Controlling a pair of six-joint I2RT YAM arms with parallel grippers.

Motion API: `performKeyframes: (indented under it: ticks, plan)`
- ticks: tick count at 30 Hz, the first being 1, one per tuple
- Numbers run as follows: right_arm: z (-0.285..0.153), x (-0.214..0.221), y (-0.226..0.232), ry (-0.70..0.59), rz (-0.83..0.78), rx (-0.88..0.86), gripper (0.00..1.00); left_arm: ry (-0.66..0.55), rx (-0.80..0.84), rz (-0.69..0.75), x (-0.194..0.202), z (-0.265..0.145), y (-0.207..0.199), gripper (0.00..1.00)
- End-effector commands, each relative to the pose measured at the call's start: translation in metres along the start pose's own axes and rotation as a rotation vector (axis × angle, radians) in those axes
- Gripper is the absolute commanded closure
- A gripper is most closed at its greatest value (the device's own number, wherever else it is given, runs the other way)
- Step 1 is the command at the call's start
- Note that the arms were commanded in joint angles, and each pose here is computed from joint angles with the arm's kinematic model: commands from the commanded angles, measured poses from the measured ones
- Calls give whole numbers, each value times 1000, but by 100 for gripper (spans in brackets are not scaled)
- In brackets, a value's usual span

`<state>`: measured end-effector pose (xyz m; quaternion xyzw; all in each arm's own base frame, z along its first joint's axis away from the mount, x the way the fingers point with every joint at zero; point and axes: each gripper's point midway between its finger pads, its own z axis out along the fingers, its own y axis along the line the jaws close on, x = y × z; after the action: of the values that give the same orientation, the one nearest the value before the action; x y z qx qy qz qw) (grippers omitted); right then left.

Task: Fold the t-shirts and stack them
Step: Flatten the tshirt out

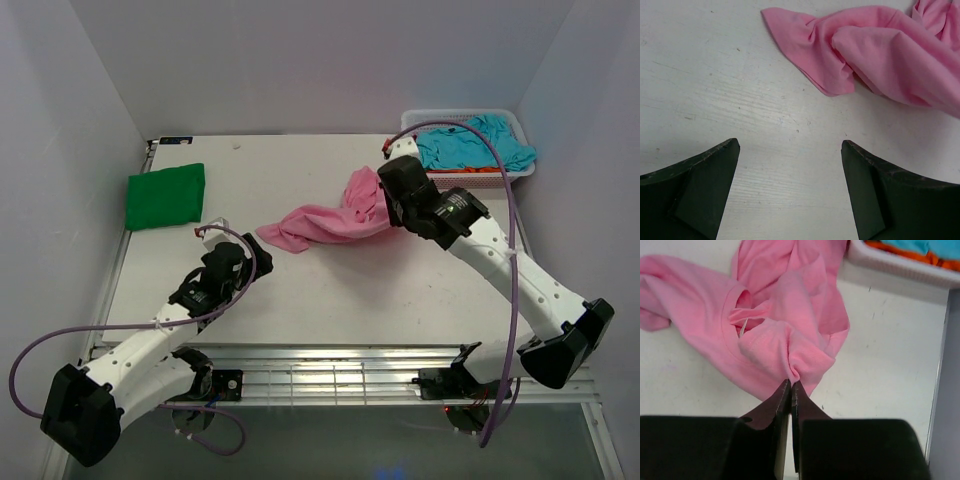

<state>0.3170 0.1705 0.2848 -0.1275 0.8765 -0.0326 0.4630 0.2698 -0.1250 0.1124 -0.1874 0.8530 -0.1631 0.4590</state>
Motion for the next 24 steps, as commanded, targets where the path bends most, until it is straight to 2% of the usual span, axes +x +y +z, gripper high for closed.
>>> performKeyframes:
  ticks: [1, 3, 6, 7, 9, 12, 13, 16, 20, 24]
  plan:
    - [-14, 81, -11, 244, 20, 106, 92, -1, 24, 8, -5, -5, -5, 7]
    - [-21, 120, -17, 342, 16, 168, 91, -4, 31, 4, -6, -7, -6, 7]
    - [-31, 141, -20, 378, 30, 205, 55, -17, 31, 2, -8, -10, -5, 7]
    - [-32, 141, -21, 372, 29, 210, 35, -20, 29, 5, -8, -10, -4, 7]
    - [-35, 131, -18, 331, 32, 197, 27, -17, 22, 8, -6, -9, -1, 7]
    - [-21, 108, 14, 224, 40, 24, 25, -12, 15, 14, -4, -4, -1, 7]
    - [-10, 84, 31, 115, 51, -56, 25, -13, 7, 15, -2, -1, 1, 7]
    - [8, 85, 60, 63, 14, -174, 25, -30, 5, 27, 3, 13, 3, 7]
    - [45, 71, 87, -4, -11, -200, 28, -94, -21, 69, -9, 38, -2, 7]
    - [79, 61, 100, -12, -6, -232, 31, -80, -14, 83, -14, 62, -11, 6]
